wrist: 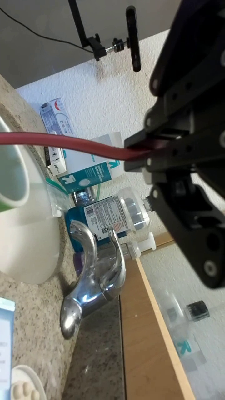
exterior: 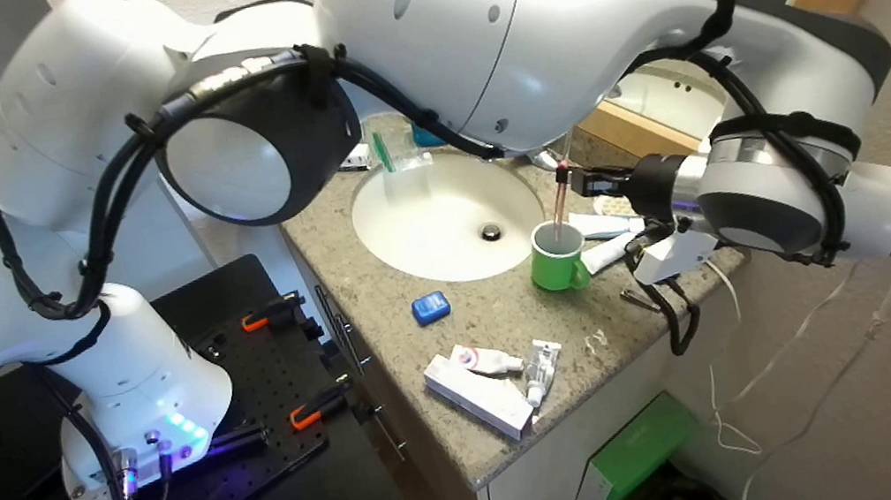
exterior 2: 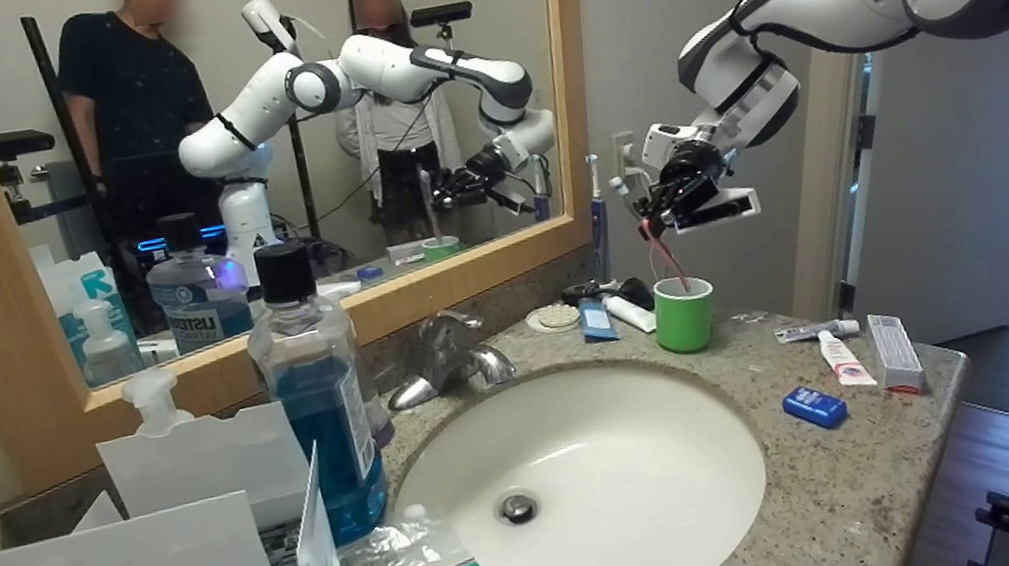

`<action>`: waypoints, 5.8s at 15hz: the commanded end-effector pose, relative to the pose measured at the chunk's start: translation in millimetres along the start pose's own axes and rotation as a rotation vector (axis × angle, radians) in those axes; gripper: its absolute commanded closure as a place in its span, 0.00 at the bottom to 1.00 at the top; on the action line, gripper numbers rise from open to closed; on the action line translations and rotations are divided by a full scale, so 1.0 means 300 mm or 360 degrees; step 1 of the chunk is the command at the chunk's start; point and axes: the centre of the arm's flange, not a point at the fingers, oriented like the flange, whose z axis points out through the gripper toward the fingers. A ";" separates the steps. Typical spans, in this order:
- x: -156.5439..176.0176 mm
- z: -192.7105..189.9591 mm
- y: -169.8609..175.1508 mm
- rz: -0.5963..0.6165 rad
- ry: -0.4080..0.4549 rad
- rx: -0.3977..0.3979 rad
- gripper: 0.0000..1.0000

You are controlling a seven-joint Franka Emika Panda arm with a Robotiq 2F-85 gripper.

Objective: Put the toothbrush into the green cup

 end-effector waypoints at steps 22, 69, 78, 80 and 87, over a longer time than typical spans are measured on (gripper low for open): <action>-0.147 0.042 0.065 0.0188 0.0043 0.0026 0.94; 0.407 0.562 -0.564 -0.0445 -0.1229 0.0694 0.00; 0.411 0.685 -0.602 -0.0872 -0.1406 0.0920 0.00; 0.422 0.695 -0.600 -0.0865 -0.1401 0.0897 0.00; 0.415 0.686 -0.561 -0.0810 -0.1382 0.0923 0.00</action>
